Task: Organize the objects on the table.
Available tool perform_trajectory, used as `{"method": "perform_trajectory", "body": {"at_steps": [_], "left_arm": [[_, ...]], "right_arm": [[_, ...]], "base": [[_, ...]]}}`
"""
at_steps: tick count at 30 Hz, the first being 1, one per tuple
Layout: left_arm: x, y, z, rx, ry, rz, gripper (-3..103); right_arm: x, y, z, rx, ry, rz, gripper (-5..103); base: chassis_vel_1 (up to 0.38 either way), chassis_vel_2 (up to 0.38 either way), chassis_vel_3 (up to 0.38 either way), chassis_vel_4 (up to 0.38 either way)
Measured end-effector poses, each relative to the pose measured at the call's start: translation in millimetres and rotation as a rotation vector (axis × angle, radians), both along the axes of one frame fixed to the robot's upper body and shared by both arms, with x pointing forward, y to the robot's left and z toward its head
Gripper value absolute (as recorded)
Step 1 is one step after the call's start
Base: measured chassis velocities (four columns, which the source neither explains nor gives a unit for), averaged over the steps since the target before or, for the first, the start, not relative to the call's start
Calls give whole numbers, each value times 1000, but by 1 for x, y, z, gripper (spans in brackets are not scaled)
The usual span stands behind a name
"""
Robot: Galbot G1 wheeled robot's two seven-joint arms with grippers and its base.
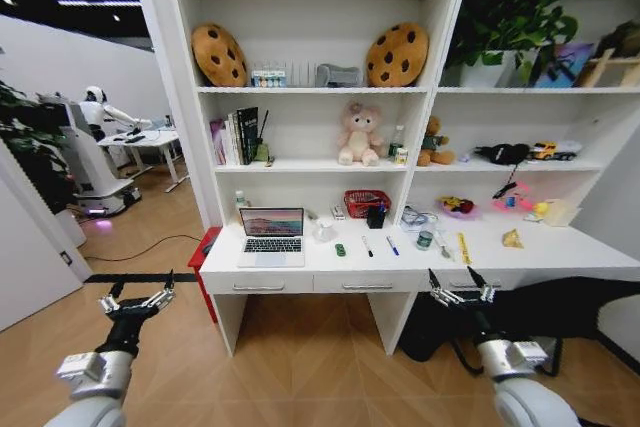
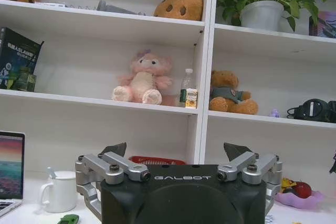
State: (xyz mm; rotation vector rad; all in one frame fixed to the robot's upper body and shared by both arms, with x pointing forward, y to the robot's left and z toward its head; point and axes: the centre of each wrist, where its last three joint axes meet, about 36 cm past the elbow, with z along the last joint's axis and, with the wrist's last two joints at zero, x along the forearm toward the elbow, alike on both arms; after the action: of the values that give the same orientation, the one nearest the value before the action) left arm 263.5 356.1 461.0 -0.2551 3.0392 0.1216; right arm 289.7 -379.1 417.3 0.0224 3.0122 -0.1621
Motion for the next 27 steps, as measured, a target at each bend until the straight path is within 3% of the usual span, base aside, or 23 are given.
{"method": "perform_trajectory", "body": {"at_steps": [6, 15, 27], "left_arm": [[0, -1, -1, -7, 0, 2, 101], [2, 1, -2, -9, -4, 22, 94], [4, 2, -2, -15, -10, 37, 98]], "right_arm": [[1, 0, 1, -9, -6, -6, 100], [0, 2, -7, -7, 9, -16, 100], [5, 7, -11, 9, 8, -21, 100]], "base": [[-249, 244, 248, -248], [-332, 322, 321, -337], [-338, 354, 350, -333]]}}
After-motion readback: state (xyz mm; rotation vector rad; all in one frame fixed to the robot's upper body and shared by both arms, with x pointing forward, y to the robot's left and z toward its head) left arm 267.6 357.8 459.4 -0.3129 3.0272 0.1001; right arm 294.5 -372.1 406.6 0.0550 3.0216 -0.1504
